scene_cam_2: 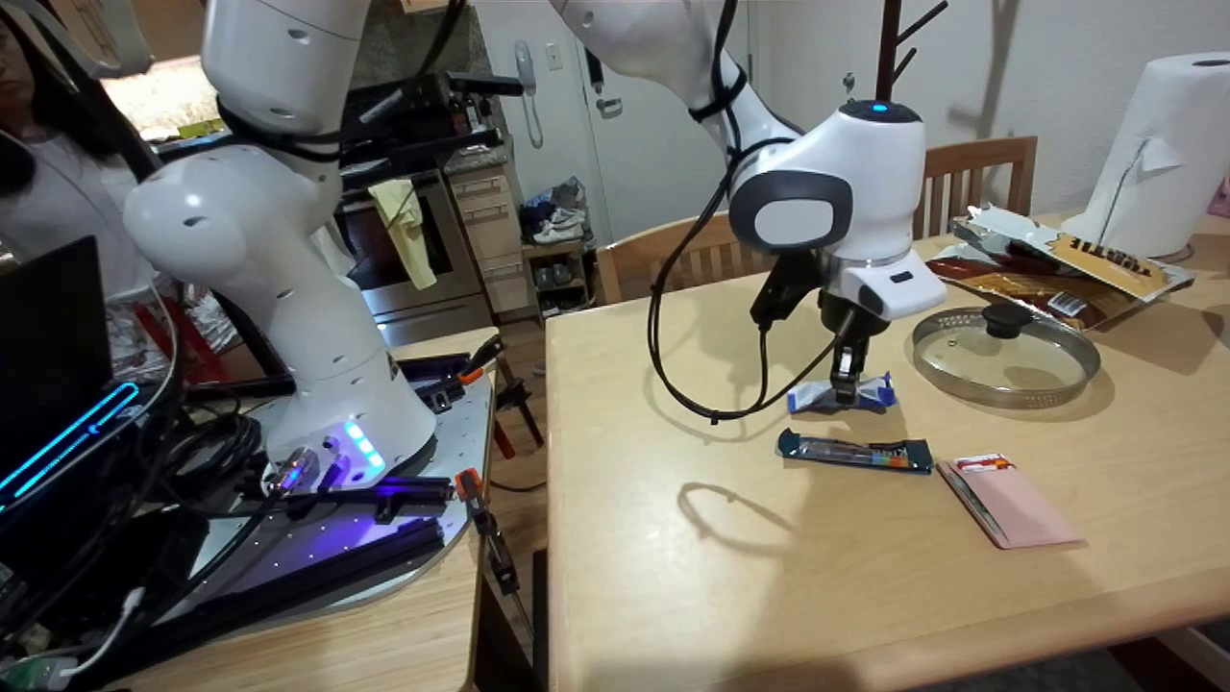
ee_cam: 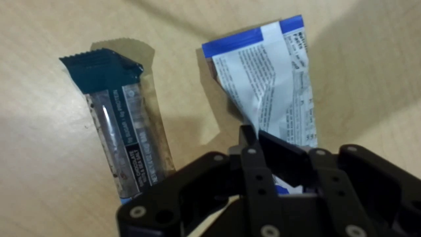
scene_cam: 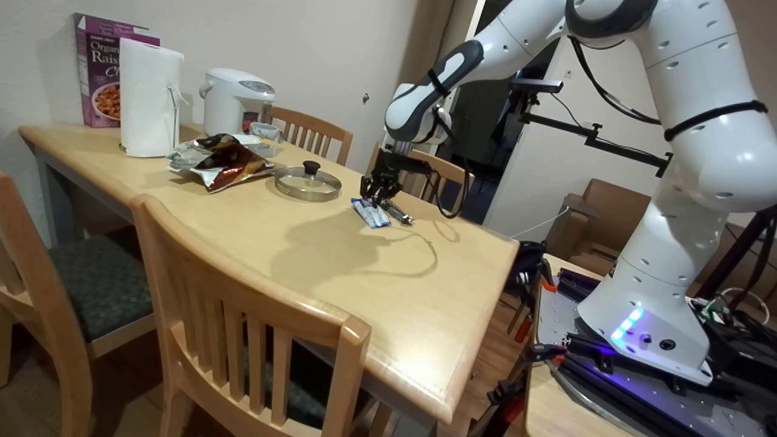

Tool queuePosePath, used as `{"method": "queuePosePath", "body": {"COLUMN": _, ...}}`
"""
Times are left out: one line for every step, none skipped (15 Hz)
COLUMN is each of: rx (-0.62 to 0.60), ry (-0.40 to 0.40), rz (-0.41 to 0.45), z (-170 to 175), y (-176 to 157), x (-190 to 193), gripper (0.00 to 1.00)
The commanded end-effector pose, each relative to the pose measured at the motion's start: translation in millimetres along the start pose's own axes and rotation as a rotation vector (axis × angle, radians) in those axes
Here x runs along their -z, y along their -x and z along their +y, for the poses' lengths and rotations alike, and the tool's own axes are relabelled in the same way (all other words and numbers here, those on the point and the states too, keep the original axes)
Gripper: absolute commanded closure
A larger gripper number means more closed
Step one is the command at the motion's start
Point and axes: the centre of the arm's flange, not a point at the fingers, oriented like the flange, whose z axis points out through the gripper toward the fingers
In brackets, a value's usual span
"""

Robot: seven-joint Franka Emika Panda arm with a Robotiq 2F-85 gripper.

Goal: Move the white and blue packet backwards

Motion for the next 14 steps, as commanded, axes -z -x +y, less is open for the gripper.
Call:
{"method": "queuePosePath", "body": {"rx": 0.009, "ry": -0.015, "rz": -0.019, "z": 7, "y": -12, "x": -11, "gripper": 0.99}}
{"method": "queuePosePath", "body": {"rx": 0.001, "ry": -0.01, "rz": -0.02, "z": 10, "y": -12, "x": -12, "gripper": 0.99}}
{"method": "queuePosePath", "body": {"rx": 0.0, "ry": -0.014, "rz": -0.021, "z": 11, "y": -12, "x": -11, "gripper": 0.71}}
{"method": "queuePosePath", "body": {"rx": 0.003, "ry": -0.011, "rz": -0.02, "z": 12, "y": -13, "x": -11, "gripper": 0.7}}
{"method": "queuePosePath", "body": {"rx": 0.01, "ry": -0.015, "rz": -0.016, "z": 12, "y": -12, "x": -10, "gripper": 0.65}}
{"method": "queuePosePath", "body": {"rx": 0.011, "ry": -0.011, "rz": -0.016, "z": 12, "y": -12, "x": -9, "gripper": 0.58}}
{"method": "queuePosePath", "body": {"rx": 0.01, "ry": -0.013, "rz": -0.015, "z": 13, "y": -12, "x": -8, "gripper": 0.53}}
{"method": "queuePosePath", "body": {"rx": 0.01, "ry": -0.014, "rz": -0.013, "z": 13, "y": -11, "x": -7, "gripper": 0.45}}
{"method": "queuePosePath", "body": {"rx": 0.011, "ry": -0.013, "rz": -0.011, "z": 13, "y": -10, "x": -6, "gripper": 0.4}}
{"method": "queuePosePath", "body": {"rx": 0.012, "ry": -0.013, "rz": -0.008, "z": 13, "y": -9, "x": -4, "gripper": 0.34}}
{"method": "queuePosePath", "body": {"rx": 0.01, "ry": -0.013, "rz": -0.003, "z": 13, "y": -8, "x": -2, "gripper": 0.27}}
{"method": "queuePosePath", "body": {"rx": 0.011, "ry": -0.015, "rz": 0.001, "z": 13, "y": -6, "x": 1, "gripper": 0.21}}
{"method": "queuePosePath", "body": {"rx": 0.01, "ry": -0.006, "rz": 0.011, "z": 12, "y": -4, "x": 10, "gripper": 0.13}}
{"method": "queuePosePath", "body": {"rx": 0.013, "ry": -0.009, "rz": 0.021, "z": 11, "y": -3, "x": 17, "gripper": 0.08}}
